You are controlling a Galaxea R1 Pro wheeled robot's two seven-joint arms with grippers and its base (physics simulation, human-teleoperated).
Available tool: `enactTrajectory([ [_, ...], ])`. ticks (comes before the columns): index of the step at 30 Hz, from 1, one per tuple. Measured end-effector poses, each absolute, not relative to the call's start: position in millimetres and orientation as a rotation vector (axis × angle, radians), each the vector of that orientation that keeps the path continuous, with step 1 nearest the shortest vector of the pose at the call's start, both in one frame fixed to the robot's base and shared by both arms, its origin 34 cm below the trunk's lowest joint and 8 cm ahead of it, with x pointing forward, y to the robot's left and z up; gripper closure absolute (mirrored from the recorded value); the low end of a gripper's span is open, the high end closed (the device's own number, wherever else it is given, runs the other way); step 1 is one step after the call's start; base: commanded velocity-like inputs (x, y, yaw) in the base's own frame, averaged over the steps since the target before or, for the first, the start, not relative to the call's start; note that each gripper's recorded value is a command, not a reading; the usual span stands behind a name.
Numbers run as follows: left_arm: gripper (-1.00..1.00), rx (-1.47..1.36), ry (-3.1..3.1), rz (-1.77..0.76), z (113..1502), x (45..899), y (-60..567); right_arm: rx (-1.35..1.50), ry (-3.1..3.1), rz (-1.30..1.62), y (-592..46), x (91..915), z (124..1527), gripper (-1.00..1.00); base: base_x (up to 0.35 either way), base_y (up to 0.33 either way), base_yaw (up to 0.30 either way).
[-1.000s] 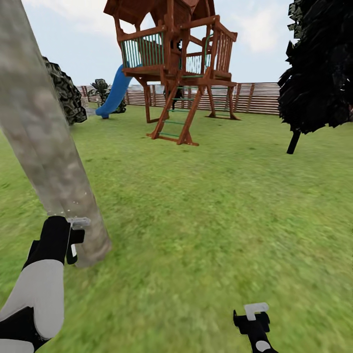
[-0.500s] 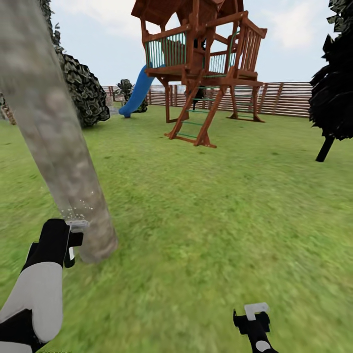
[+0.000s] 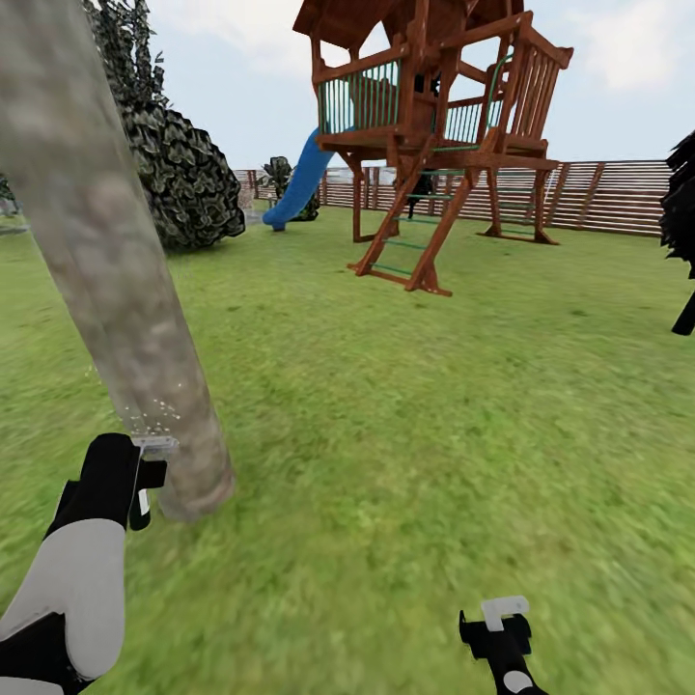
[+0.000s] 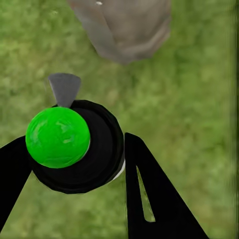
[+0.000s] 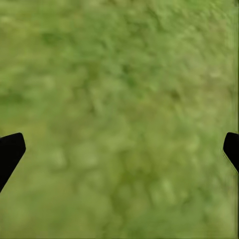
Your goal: In the garden, pick up the pesticide atomizer on the floor and spray pesticide onto both trees until each tree trunk is fully covered.
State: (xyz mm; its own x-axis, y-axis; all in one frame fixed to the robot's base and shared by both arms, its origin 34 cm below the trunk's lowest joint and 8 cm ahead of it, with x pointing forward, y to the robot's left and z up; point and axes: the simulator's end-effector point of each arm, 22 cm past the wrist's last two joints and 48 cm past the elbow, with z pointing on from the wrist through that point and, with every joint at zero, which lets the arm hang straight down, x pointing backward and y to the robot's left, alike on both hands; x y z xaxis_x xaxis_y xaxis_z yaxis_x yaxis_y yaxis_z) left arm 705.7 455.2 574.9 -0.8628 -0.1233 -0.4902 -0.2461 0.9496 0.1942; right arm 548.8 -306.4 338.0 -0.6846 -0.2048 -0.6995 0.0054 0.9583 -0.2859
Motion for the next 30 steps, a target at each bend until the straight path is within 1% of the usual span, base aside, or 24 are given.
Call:
enactTrajectory([
  [8, 1.0, -0.262, 2.615, 0.345, 575, 706, 455, -0.14, 2.304, -0.339, -306, 549, 338, -1.0, 0.19, -0.215, 0.029],
  [17, 1.0, -0.269, 2.615, 0.354, 575, 704, 460, -0.14, 2.304, -0.339, -306, 549, 338, -1.0, 0.139, -0.245, 0.261],
  [24, 1.0, -0.253, 2.689, 0.353, 531, 668, 455, -0.141, 2.303, -0.336, -305, 549, 338, -1.0, 0.14, -0.246, 0.278],
  [27, 1.0, -0.214, 2.657, 0.363, 522, 666, 457, -0.142, 2.305, -0.336, -305, 549, 338, -1.0, 0.138, -0.25, 0.275],
  [30, 1.0, -0.208, 2.611, 0.333, 501, 659, 463, -0.14, 2.304, -0.336, -305, 549, 338, -1.0, 0.154, -0.25, 0.102],
])
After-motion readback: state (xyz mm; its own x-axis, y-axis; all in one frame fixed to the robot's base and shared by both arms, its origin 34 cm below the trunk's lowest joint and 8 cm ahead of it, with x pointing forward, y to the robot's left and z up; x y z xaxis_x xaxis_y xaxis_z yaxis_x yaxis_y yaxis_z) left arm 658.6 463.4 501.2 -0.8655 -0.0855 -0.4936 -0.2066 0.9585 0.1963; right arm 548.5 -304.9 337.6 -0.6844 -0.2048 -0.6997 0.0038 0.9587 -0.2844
